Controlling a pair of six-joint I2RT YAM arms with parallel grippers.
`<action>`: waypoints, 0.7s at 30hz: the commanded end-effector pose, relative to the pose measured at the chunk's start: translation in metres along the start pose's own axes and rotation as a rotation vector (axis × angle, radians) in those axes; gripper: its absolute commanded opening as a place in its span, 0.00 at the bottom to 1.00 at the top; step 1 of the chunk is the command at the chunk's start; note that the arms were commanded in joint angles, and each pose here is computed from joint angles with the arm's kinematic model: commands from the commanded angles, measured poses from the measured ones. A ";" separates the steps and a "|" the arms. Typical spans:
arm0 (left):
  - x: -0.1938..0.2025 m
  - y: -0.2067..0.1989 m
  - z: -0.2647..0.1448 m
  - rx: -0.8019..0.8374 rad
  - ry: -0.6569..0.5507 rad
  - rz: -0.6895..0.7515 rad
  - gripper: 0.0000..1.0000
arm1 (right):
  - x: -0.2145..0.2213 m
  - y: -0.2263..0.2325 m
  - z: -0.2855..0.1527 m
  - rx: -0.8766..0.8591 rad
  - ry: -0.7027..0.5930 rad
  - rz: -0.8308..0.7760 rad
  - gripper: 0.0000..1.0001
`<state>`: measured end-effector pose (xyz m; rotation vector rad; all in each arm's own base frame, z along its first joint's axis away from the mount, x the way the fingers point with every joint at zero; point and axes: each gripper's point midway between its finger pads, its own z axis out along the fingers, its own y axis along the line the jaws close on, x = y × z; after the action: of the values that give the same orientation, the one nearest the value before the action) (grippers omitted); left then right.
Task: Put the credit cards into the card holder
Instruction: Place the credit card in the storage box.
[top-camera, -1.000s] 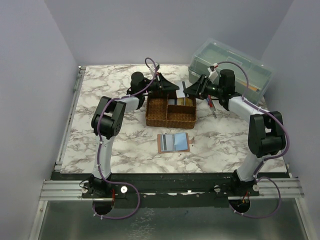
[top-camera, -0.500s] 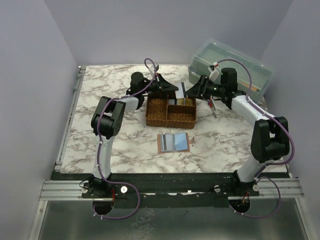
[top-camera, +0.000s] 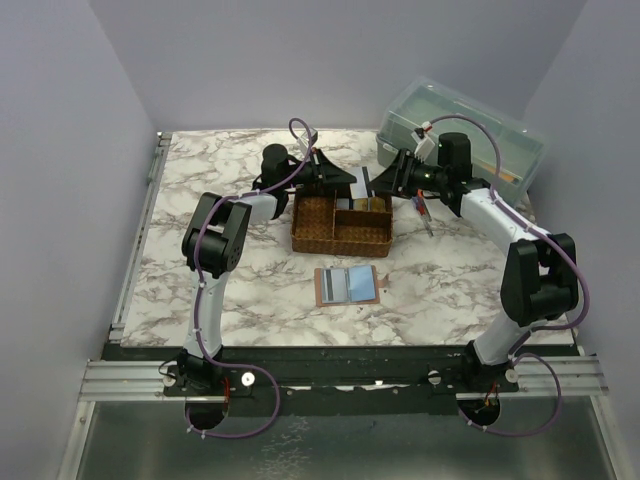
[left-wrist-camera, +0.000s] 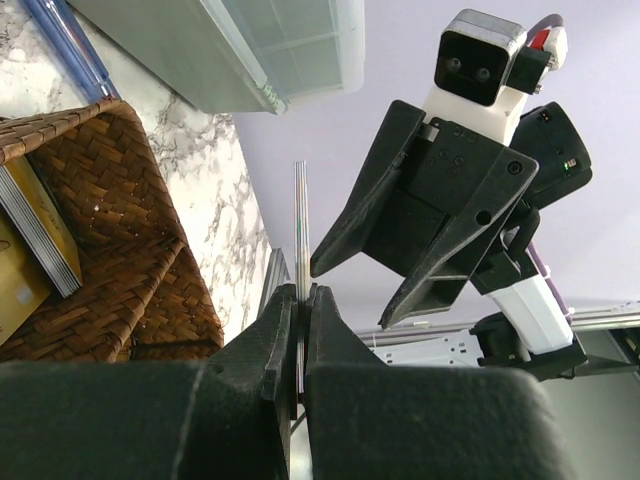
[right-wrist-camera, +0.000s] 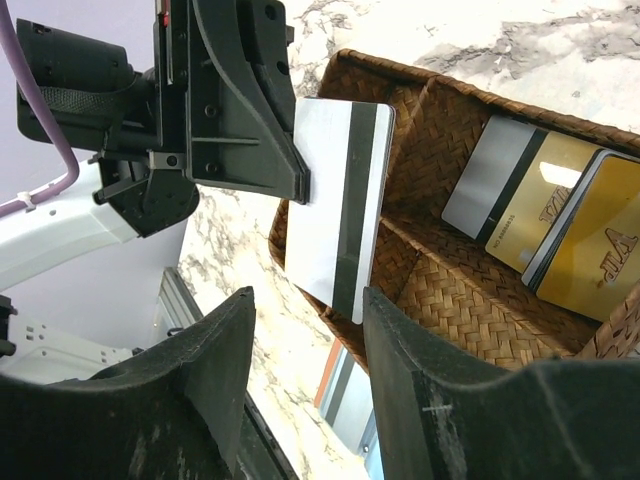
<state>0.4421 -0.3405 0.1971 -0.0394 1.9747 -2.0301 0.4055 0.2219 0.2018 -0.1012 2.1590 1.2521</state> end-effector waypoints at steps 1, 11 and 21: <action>-0.001 -0.013 0.000 0.019 -0.005 0.055 0.00 | -0.007 0.006 0.002 -0.004 -0.009 -0.022 0.51; 0.000 -0.012 0.001 0.018 -0.004 0.053 0.00 | -0.002 0.008 0.007 -0.017 0.007 -0.008 0.53; -0.001 -0.012 0.002 0.019 -0.007 0.053 0.00 | -0.002 0.018 0.006 -0.063 0.011 0.002 0.50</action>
<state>0.4422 -0.3405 0.1968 -0.0374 1.9746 -2.0282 0.4028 0.2276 0.2001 -0.0987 2.1703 1.2712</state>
